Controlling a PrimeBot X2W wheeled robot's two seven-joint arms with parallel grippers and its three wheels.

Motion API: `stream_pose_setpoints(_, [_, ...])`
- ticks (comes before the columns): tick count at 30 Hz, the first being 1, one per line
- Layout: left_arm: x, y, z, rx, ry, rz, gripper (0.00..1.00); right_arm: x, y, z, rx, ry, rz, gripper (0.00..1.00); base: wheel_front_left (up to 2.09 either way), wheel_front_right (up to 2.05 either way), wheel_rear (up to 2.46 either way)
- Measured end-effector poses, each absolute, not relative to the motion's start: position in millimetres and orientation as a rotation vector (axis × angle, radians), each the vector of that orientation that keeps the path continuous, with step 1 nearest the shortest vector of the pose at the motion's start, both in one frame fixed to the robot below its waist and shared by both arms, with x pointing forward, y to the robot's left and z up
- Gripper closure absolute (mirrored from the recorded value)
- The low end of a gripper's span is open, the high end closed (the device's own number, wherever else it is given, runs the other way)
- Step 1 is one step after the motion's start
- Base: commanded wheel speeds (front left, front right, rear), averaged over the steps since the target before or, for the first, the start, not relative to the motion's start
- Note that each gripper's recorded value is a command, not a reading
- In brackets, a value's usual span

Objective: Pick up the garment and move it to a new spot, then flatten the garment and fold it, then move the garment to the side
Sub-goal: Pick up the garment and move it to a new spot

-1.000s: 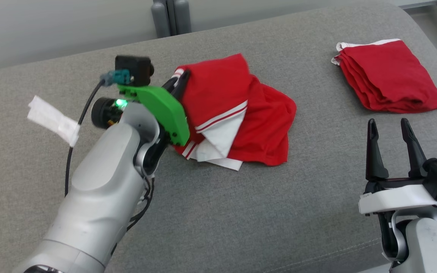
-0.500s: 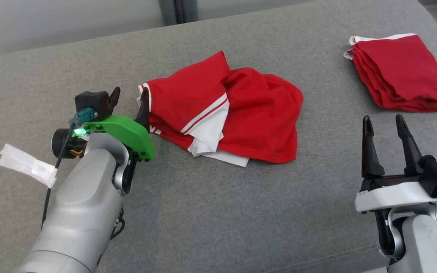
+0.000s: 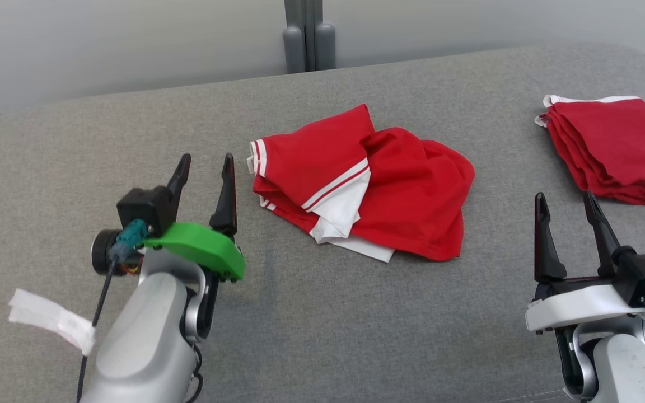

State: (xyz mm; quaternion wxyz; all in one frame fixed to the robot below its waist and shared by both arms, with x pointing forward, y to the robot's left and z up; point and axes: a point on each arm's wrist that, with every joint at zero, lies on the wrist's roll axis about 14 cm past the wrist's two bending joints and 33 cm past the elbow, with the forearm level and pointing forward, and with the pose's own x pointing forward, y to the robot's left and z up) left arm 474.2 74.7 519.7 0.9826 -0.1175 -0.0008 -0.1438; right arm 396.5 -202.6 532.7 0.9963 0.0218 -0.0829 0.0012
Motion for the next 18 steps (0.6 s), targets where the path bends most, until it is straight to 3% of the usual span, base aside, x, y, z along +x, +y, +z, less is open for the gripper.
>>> stream_pose_setpoints(18, [369.5, 137.2, 495.8, -0.259, -0.021, -0.052, 0.0, 371.1, -162.8, 515.0, 0.107, -0.108, 0.112, 0.0, 0.0, 0.0, 0.0])
